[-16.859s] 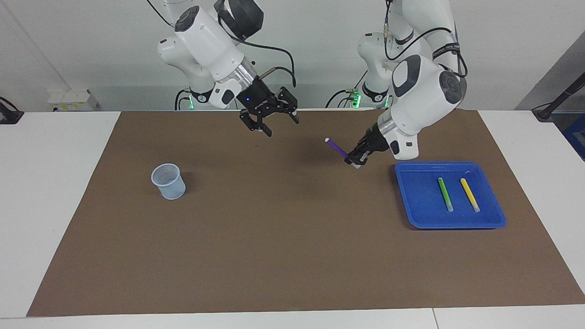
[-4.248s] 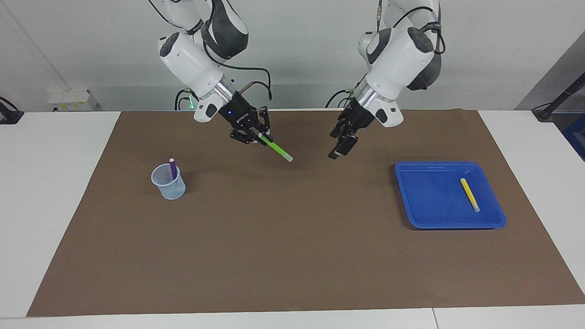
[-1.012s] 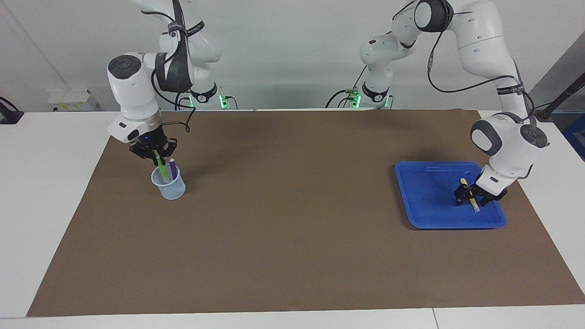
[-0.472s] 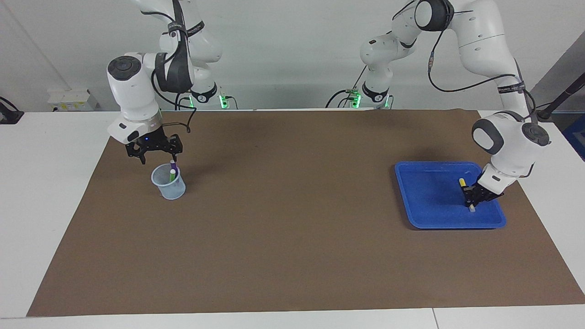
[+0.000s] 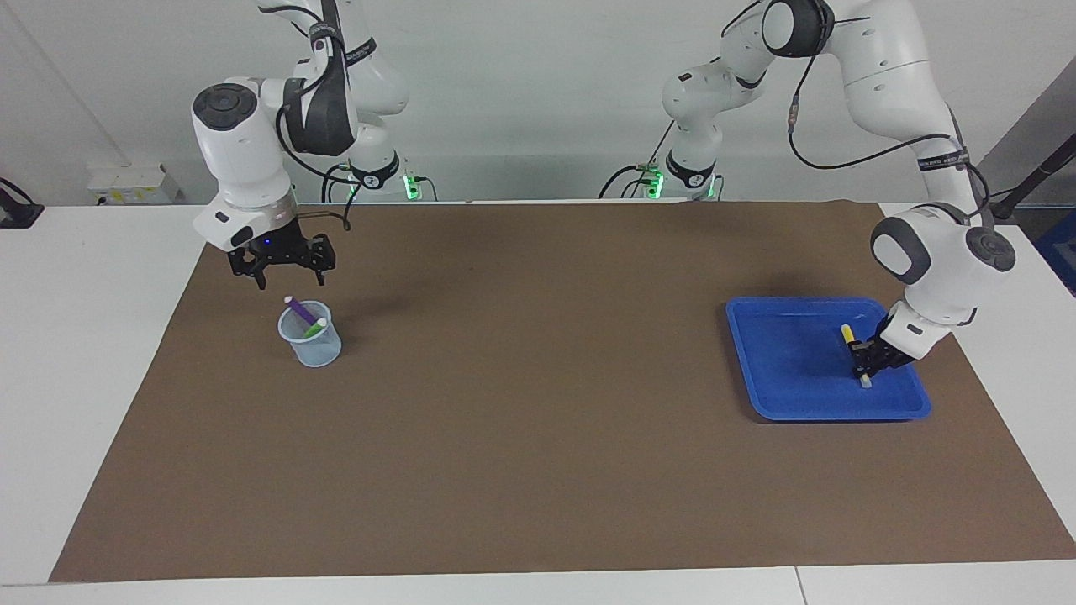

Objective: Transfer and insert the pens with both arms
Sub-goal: 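Lift the yellow pen toward the right gripper while the right gripper approaches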

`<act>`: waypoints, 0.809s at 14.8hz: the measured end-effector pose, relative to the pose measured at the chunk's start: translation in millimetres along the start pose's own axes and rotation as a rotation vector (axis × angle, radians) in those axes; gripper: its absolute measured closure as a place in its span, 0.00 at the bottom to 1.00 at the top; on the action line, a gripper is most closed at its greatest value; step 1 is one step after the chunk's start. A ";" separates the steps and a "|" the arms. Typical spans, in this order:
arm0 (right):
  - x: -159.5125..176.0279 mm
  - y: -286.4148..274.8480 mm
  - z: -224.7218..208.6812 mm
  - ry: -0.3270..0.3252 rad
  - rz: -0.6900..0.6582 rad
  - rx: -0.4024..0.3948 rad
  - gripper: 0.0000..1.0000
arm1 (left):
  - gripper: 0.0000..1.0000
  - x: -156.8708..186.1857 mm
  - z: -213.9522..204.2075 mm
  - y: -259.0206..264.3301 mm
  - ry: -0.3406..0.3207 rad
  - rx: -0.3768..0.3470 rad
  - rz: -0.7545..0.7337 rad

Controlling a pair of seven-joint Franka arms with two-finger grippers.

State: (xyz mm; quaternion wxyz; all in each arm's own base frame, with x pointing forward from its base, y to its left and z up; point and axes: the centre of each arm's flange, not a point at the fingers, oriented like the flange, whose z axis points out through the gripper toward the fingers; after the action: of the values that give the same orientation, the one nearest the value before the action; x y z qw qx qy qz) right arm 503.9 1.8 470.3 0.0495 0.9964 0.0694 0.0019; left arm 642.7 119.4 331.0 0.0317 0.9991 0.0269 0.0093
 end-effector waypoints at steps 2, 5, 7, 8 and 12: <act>-2.9 -7.8 -10.6 0.000 0.009 0.037 0.00 | 0.83 3.5 -17.4 27.9 -0.025 -0.023 -0.118; -7.7 -15.7 -22.9 0.001 0.023 0.082 0.00 | 0.83 -6.7 -55.7 62.2 -0.076 -0.054 -0.282; -10.1 -20.4 -31.6 0.009 0.043 0.136 0.00 | 0.83 -21.8 -85.2 83.4 -0.127 -0.055 -0.371; -11.1 -23.5 -36.6 0.018 0.055 0.170 0.00 | 0.83 -30.0 -99.6 96.9 -0.151 -0.065 -0.407; -11.1 -54.8 -56.5 0.057 0.084 0.357 0.00 | 0.83 -58.2 -140.5 168.2 -0.228 -0.104 -0.578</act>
State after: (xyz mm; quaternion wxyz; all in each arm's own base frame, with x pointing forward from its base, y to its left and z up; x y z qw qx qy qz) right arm 484.6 59.8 521.1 -0.1303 0.9909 0.0283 0.0199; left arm 590.8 -42.5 480.9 0.0871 0.9416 0.3056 -0.1109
